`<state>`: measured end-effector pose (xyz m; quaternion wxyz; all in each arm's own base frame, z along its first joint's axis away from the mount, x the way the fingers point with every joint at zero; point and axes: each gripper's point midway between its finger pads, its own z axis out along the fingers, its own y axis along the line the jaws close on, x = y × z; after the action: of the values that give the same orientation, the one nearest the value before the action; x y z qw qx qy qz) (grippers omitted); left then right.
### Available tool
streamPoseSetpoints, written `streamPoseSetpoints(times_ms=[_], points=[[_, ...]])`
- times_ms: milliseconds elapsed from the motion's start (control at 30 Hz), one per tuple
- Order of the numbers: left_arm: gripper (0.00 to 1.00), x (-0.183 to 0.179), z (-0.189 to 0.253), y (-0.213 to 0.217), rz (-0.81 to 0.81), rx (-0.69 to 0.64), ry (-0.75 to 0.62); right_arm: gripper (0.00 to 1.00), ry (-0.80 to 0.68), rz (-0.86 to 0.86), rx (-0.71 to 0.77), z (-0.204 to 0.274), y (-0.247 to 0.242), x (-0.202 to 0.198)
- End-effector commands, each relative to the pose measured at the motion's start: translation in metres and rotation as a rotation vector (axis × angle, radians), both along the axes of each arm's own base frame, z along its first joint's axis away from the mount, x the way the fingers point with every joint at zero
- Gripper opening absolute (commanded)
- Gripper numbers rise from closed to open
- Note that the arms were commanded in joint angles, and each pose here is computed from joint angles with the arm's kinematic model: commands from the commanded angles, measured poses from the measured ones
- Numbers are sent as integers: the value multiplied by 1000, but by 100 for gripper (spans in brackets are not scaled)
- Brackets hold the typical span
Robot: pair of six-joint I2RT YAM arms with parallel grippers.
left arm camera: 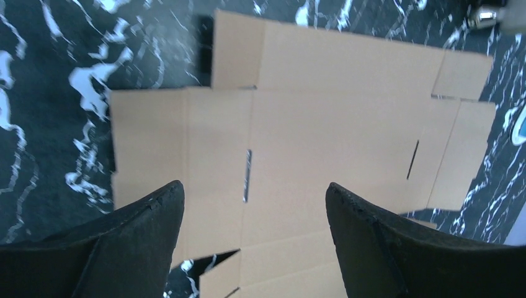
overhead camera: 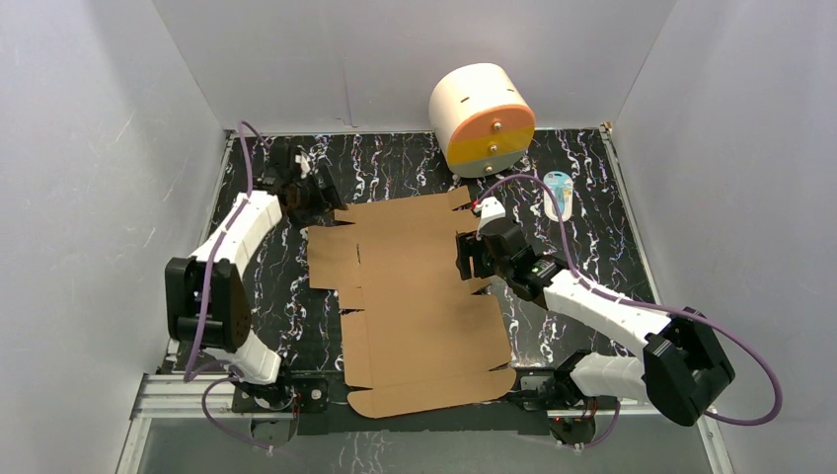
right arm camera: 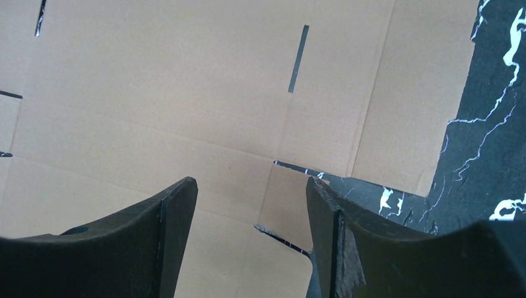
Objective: Fold the paper box
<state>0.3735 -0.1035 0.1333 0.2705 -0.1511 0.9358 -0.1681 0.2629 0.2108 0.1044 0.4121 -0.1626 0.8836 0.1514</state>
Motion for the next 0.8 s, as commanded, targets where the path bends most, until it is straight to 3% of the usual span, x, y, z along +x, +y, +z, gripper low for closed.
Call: streamPoseSetpoints(times_ms=[0, 367, 533, 700, 767], points=[[82, 18, 0, 21, -15, -25, 37, 75, -120, 36, 66, 32, 13, 12], [68, 79, -35, 21, -92, -235, 108, 85, -144, 91, 75, 31, 20, 12], [60, 94, -55, 18, -113, -254, 138, 88, -140, 113, 80, 30, 24, 11], [44, 91, -73, 3, -158, -325, 163, 94, -151, 125, 70, 31, 28, 16], [32, 93, -72, -1, -179, -345, 144, 95, -156, 132, 66, 32, 31, 19]])
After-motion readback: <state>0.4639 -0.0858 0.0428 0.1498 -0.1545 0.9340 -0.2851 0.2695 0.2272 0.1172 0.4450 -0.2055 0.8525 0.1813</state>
